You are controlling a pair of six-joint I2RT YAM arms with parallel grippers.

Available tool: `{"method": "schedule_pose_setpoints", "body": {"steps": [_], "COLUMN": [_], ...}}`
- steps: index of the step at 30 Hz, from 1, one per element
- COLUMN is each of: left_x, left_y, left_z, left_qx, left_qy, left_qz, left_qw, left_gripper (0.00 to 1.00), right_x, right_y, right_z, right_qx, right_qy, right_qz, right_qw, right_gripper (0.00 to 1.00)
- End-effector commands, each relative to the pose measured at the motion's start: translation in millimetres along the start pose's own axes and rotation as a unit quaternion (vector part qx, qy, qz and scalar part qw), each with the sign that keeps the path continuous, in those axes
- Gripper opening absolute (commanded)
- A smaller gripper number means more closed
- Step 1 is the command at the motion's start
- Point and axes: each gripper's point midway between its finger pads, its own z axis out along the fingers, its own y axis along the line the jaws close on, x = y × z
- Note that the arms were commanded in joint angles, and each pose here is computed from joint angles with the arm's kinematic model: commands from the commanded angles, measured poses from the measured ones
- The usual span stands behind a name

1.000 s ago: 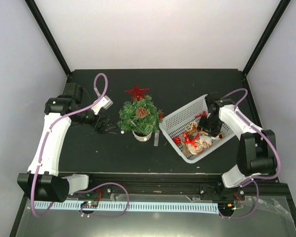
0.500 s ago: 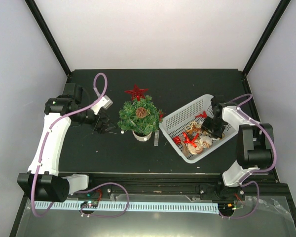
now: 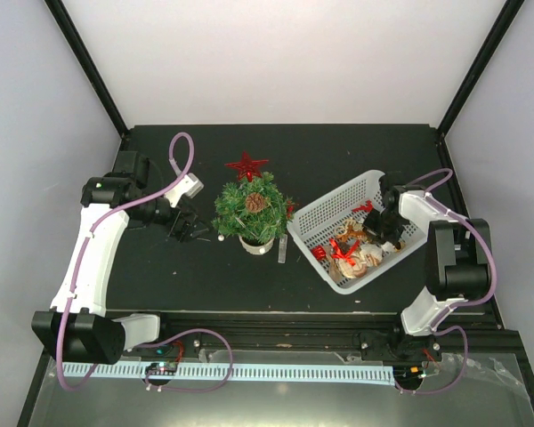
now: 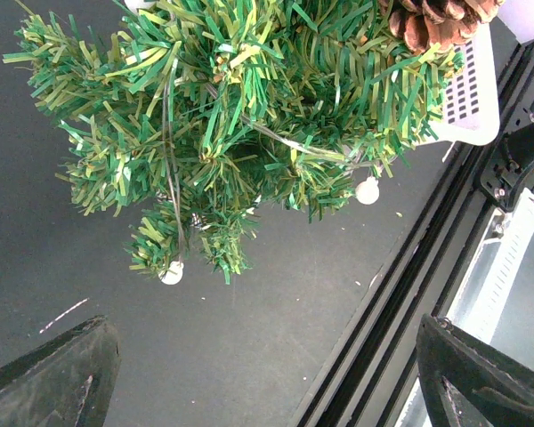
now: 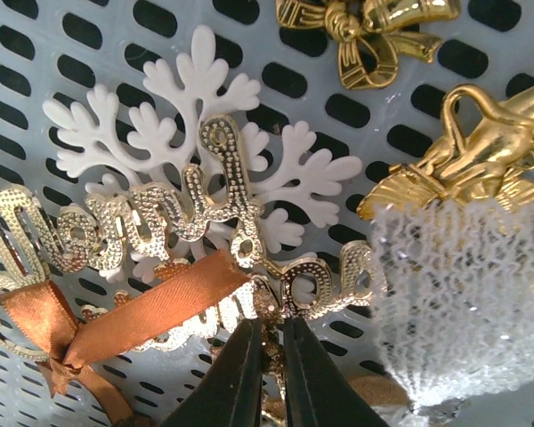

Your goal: Decorate the small christmas tree

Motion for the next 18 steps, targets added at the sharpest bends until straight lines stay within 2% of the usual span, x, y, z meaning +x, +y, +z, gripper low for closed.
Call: {"method": "schedule_pose_setpoints", "body": {"steps": [1,9,18], "left_x": [-4.8,-4.8,-9.7], "left_y": [-0.2,0.9,3.7], "left_z": [-1.4,-1.4,-2.4], "left_qx": [0.004,0.002,-0.002], "left_qy": [-0.015,-0.015,-0.019], "left_qz": [0.012,0.013,0.017], "left_qw": [1.000,1.000,1.000], "left_gripper": [0.91,0.91,0.91], "right_x": [-4.7,-16.0,-39.6], "right_y": [-1.1,1.7,3.5], "right_z": [-2.2,-22.0,-82.6], "right_qx": [0.001,0.003,0.027], "right_qy": [-0.012,-0.044,-0.146], "right_qz": [-0.004,-0.015,-0.050], "right_qw": [1.000,0.999,0.988], "right_gripper": [0.09,0.05,0.05]}}
